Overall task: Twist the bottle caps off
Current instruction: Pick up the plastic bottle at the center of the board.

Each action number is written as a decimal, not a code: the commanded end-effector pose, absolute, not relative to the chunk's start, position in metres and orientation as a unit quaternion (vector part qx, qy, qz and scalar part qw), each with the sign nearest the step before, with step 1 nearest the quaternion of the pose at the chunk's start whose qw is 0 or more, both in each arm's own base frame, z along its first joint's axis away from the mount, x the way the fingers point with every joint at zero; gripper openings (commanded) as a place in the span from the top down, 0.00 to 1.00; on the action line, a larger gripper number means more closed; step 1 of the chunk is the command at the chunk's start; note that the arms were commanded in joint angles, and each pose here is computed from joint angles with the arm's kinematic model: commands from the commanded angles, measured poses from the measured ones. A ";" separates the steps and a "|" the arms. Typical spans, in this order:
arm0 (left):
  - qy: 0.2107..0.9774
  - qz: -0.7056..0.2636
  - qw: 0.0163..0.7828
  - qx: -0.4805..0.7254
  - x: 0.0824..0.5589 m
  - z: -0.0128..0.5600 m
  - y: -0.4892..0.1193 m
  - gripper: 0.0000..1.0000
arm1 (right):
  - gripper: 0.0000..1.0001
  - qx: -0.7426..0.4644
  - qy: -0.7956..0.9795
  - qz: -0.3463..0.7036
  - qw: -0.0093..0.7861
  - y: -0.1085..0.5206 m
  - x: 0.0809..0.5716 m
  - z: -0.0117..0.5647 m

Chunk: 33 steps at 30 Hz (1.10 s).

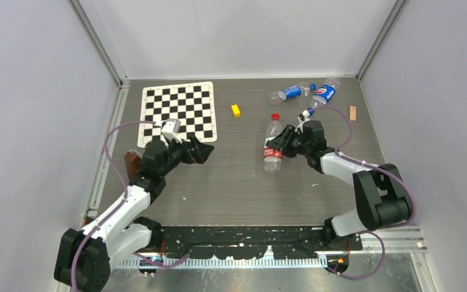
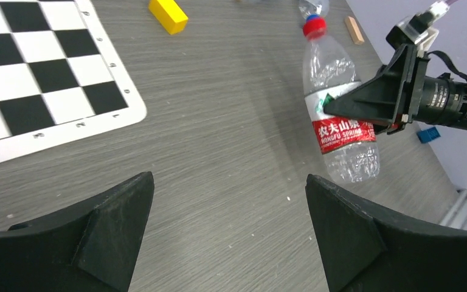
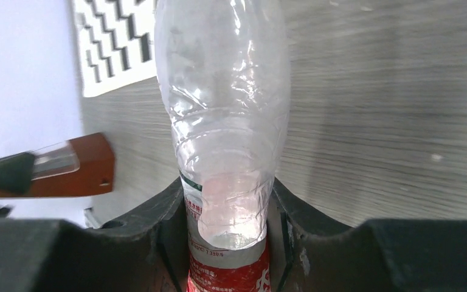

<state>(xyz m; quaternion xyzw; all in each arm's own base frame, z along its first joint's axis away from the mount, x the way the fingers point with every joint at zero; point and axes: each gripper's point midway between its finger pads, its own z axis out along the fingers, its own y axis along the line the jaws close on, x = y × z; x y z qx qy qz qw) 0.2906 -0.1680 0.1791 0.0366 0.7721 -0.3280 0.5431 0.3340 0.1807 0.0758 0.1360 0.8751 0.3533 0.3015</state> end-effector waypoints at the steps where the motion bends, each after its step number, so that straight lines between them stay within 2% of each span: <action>1: 0.725 -0.413 0.546 0.074 0.297 0.221 -0.201 0.02 | 0.61 0.095 0.776 0.483 0.395 0.211 0.345 0.158; 9: 0.656 -0.570 0.486 0.090 0.295 0.239 -0.247 0.01 | 0.61 -0.016 0.701 0.598 0.389 0.254 0.304 0.207; 16: 0.616 -0.640 0.448 0.104 0.292 0.249 -0.282 0.08 | 0.61 -0.048 0.663 0.641 0.383 0.264 0.282 0.229; 24: 0.601 -0.654 0.444 0.120 0.287 0.263 -0.313 0.16 | 0.61 -0.083 0.676 0.634 0.367 0.270 0.269 0.233; 30: 0.630 -0.618 0.452 0.126 0.288 0.254 -0.320 0.17 | 0.61 -0.111 0.676 0.635 0.357 0.278 0.255 0.230; 33: 0.647 -0.597 0.456 0.131 0.288 0.243 -0.321 0.21 | 0.61 -0.132 0.672 0.642 0.343 0.288 0.246 0.230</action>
